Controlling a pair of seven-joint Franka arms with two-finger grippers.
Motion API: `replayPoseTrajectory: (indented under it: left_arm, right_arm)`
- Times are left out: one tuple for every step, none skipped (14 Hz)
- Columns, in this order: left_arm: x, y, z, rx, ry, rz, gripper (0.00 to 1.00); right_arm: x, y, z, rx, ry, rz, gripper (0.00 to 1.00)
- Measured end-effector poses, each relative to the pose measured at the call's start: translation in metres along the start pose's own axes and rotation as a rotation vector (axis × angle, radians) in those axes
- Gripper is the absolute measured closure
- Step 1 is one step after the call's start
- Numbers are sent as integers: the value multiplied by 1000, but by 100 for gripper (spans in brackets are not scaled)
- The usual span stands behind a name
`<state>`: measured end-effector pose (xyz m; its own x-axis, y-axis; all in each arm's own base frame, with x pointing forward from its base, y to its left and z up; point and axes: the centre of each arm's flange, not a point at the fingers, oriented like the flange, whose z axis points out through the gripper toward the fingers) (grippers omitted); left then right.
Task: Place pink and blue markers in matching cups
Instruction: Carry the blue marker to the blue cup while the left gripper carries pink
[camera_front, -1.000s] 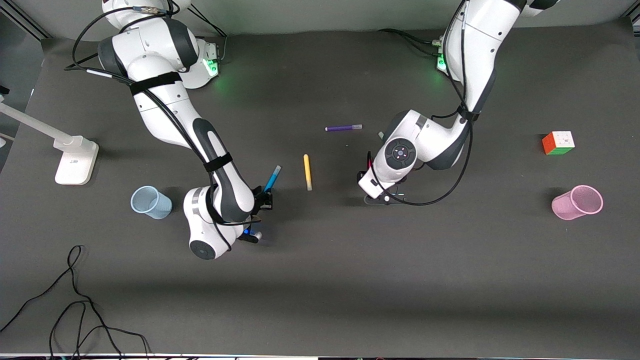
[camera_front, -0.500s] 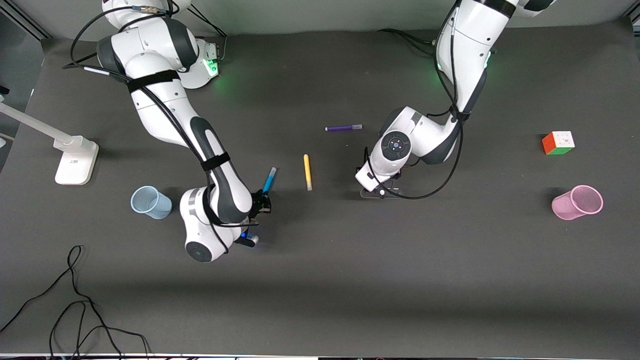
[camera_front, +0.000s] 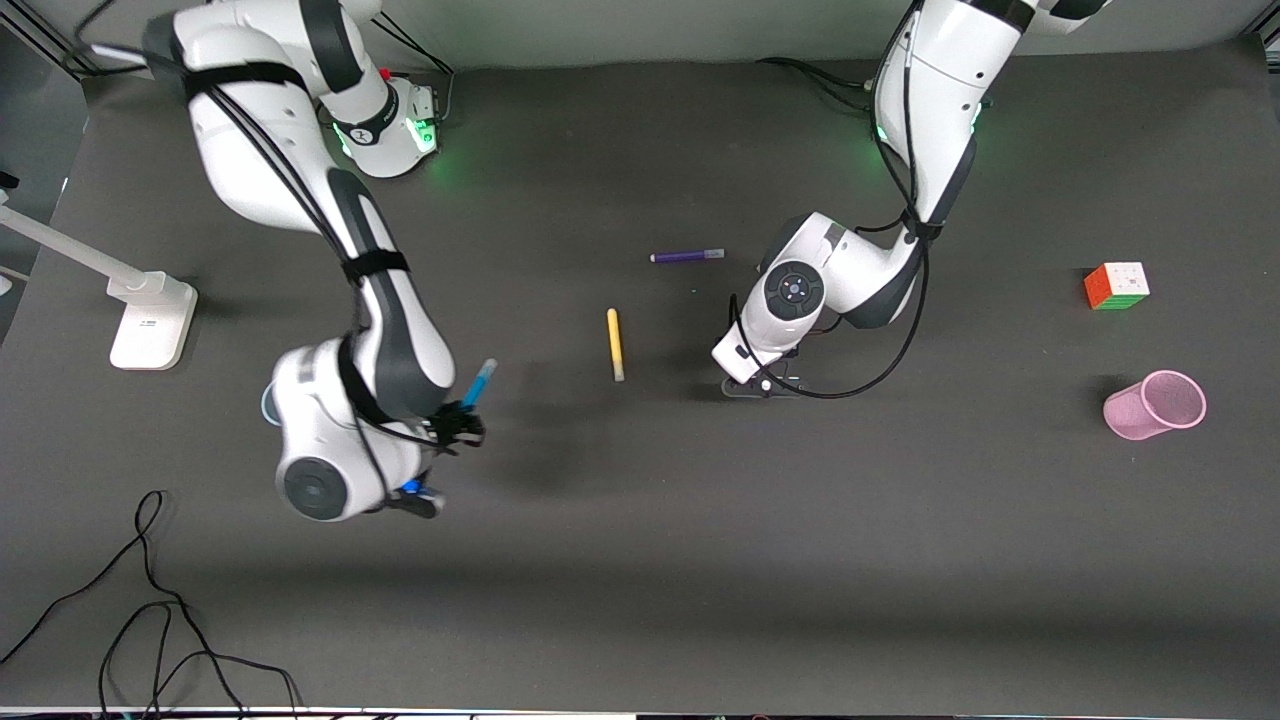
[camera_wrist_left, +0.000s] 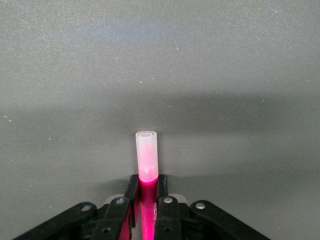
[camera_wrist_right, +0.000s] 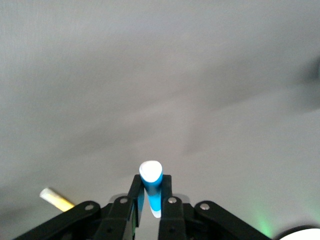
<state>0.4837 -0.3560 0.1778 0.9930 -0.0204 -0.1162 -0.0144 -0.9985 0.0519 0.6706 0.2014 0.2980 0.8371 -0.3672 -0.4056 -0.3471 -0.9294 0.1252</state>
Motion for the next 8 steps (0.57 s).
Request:
replayPoseTrajectory:
  left_arm:
    - [0, 0, 0, 0, 0, 0, 83]
    - [0, 0, -1, -1, 2, 0, 83]
    - [1, 1, -2, -3, 6, 0, 83]
    - [4, 1, -8, -9, 16, -1, 83]
    - [8, 1, -19, -18, 35, 0, 83]
    - [12, 0, -34, -22, 51, 17, 83]
    - [17, -5, -53, -16, 51, 49, 83]
    - [23, -14, -73, -5, 39, 70, 83]
  right_arm:
    - [1, 12, -17, -8, 36, 10, 82]
    - [2, 26, -35, -7, 68, 16, 82]
    - [3, 43, -53, 1, 98, 17, 82]
    - [3, 63, -71, 15, 126, 12, 82]
    - [3, 86, -87, 31, 160, 5, 82]
    - [1, 109, -98, 40, 197, -3, 82]
    - [-2, 131, -105, 43, 240, -6, 82]
    - [-7, 152, -108, 51, 286, -3, 82]
